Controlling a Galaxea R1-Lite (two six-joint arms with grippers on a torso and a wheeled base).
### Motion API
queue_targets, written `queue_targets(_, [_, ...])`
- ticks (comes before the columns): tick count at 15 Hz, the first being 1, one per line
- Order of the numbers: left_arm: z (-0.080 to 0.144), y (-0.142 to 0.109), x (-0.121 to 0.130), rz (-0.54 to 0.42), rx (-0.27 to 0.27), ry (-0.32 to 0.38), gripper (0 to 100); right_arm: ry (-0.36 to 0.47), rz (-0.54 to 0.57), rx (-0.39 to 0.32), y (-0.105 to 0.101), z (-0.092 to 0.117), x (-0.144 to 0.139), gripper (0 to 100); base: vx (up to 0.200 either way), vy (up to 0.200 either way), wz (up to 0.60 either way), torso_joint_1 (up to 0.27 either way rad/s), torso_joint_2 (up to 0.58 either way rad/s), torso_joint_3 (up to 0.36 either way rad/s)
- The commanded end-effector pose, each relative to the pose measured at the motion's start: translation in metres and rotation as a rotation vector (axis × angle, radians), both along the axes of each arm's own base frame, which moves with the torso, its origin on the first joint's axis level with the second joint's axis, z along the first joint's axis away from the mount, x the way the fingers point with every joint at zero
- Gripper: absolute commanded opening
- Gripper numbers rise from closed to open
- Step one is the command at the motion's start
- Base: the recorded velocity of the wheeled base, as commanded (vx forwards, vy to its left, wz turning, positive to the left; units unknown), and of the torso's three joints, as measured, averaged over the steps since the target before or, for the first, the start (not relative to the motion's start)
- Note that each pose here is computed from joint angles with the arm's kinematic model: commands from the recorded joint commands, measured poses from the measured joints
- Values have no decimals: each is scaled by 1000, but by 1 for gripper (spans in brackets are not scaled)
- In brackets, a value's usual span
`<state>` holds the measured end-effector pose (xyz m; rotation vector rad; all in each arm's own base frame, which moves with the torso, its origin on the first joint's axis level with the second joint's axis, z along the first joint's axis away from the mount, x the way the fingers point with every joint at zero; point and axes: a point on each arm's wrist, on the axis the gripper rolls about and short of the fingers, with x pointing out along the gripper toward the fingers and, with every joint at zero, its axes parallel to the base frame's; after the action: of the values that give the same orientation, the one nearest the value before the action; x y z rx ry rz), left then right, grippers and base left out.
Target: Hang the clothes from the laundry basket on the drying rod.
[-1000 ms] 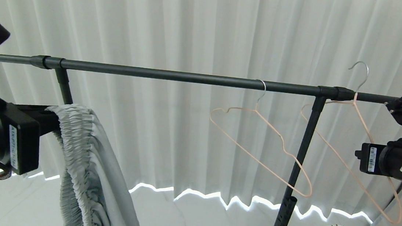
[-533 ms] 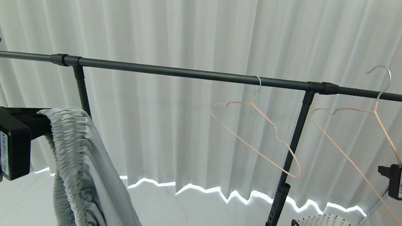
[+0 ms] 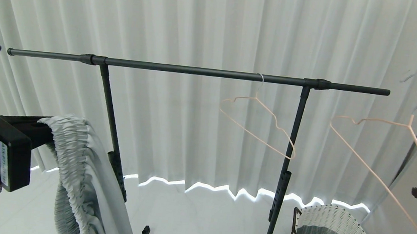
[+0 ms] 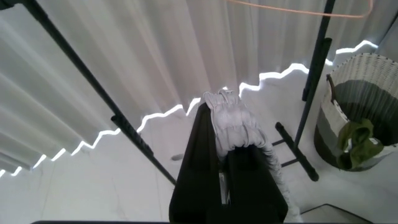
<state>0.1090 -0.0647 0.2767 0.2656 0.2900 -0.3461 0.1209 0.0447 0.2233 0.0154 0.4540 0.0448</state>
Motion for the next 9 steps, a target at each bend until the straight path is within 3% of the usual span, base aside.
queue_targets(1, [0, 1, 0, 2, -1, -2, 0, -21, 4, 10, -2, 3, -5, 0, 0, 0, 0, 0, 0, 0])
queue_targets(5, [-1, 1, 1, 11, 2, 1, 0, -58, 16, 26, -5, 7, -14, 0, 0, 0, 0, 0, 0, 0])
queue_targets(9, [-1, 0, 2, 11, 6, 6, 0, -85, 62, 38, -4, 11, -21, 0, 0, 200, 0, 0, 0, 2])
